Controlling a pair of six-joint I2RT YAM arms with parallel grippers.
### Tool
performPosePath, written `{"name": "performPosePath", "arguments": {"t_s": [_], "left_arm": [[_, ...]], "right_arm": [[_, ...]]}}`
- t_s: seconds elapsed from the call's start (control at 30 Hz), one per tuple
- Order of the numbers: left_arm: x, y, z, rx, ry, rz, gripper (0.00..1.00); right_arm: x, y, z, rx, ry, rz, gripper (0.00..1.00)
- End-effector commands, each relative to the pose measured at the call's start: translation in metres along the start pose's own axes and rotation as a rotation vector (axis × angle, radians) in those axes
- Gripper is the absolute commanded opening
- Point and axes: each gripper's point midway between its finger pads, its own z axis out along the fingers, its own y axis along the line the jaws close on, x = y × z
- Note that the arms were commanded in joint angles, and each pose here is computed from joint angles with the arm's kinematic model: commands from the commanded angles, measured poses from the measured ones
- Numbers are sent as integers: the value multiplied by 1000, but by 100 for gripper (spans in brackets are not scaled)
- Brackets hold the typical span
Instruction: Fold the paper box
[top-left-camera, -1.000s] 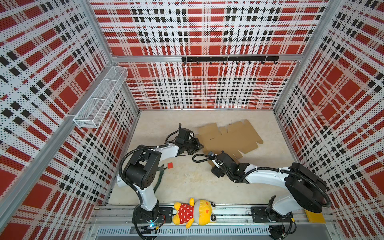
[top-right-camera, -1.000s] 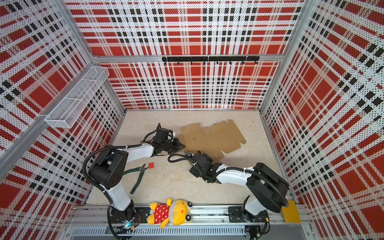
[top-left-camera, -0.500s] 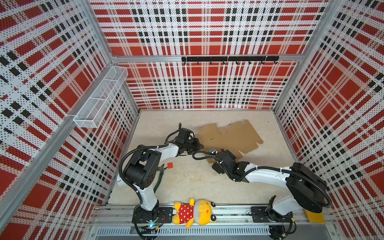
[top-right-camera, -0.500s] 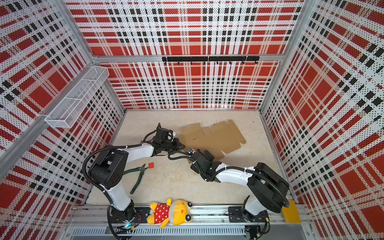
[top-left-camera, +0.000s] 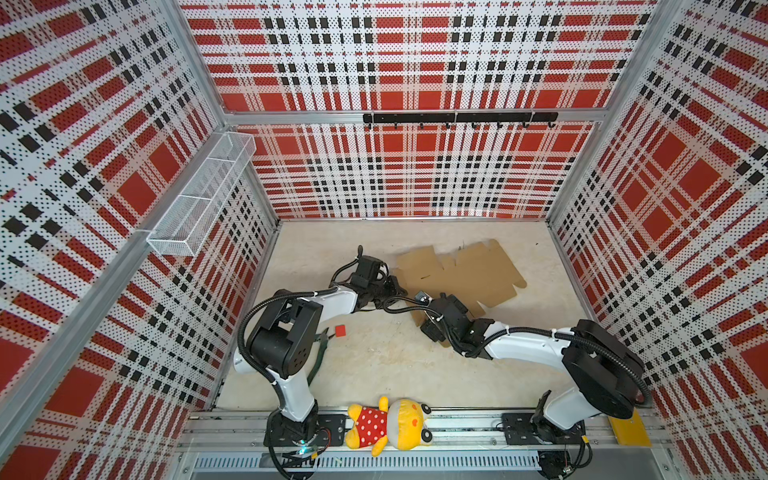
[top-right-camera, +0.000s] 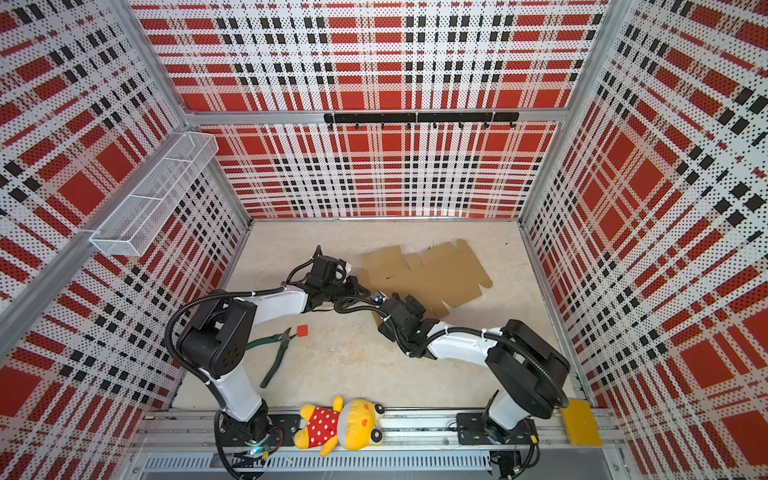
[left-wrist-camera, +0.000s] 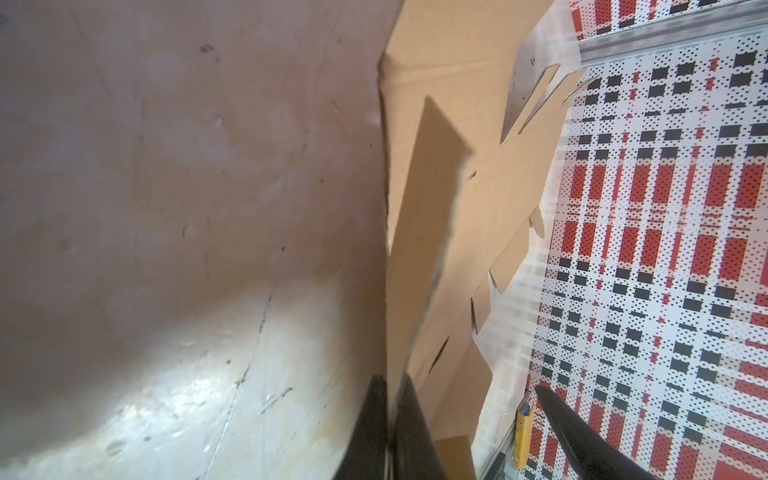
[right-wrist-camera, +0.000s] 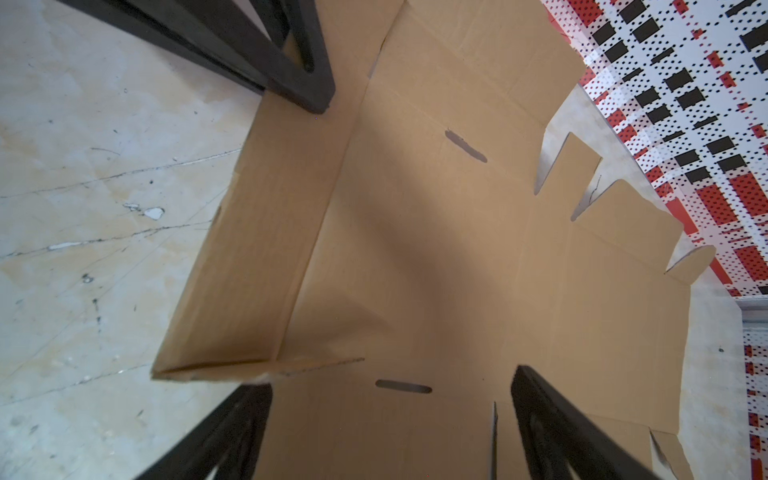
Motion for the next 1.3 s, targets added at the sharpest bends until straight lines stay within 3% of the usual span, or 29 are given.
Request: {"name": "performPosePath", "arguments": {"t_s": [0.0,0.87,1.27], "left_arm": [[-8,-20,-9,39,-25,52,8],[-11,-15,-11,19,-39,36,9],[-23,-19,-23,40,-71,22,9]], "right_arm": [[-25,-3,4,-2,-70,17,93],[-34,7,31,-62,-98,73,94],[-10,-39,-8,-13,-76,209,95]]}}
